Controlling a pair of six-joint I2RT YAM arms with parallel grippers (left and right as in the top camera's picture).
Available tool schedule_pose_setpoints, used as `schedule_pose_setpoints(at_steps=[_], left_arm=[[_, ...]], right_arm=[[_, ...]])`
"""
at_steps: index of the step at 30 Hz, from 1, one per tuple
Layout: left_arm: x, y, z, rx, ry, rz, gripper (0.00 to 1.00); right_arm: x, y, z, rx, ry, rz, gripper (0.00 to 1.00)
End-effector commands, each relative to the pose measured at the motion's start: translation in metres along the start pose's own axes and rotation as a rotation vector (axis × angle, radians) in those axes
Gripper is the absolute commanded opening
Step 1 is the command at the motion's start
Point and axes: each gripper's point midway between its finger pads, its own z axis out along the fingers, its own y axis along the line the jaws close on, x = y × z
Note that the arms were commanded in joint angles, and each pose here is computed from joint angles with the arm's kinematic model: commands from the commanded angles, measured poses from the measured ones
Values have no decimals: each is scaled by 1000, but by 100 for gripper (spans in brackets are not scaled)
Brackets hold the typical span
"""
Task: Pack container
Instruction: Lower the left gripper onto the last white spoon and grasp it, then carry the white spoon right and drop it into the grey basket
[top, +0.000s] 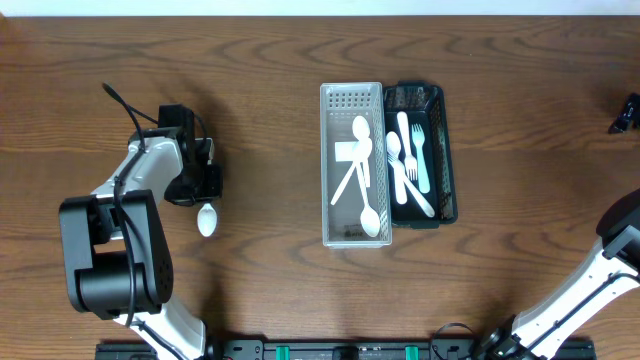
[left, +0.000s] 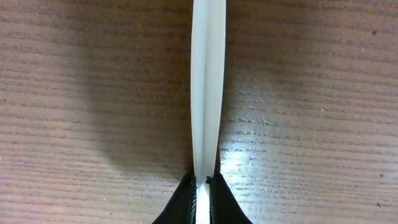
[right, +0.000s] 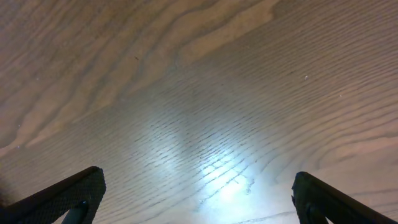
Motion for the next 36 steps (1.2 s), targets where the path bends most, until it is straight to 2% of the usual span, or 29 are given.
schedule_pose_setpoints(at_steps=[1, 5, 8, 12, 16, 24, 31, 34, 36], left_arm=[[-17, 2, -15, -5, -45, -15, 6], [-36, -4, -47, 24, -111, -40, 6], [-51, -25, -82, 137, -181, -35, 6], [-61, -71, -132, 324, -270, -64, 6], [-54, -126, -167, 464, -307, -54, 6], [-25, -218, -186, 566, -275, -16, 6], [-8, -255, -187, 590, -273, 90, 6], [-6, -262, -188, 596, -277, 112, 24], [-5, -265, -189, 600, -281, 120, 25]], right_arm=[[1, -5, 3, -3, 7, -2, 99], [1, -5, 3, -3, 7, -2, 99], [1, -5, 3, -3, 7, -2, 99], [1, -5, 3, -3, 7, -2, 99], [1, -5, 3, -3, 7, -2, 99], [1, -5, 3, -3, 7, -2, 99], [1, -5, 3, -3, 7, -2, 99], [1, -5, 3, -3, 7, -2, 99], [1, -5, 3, -3, 7, -2, 99]])
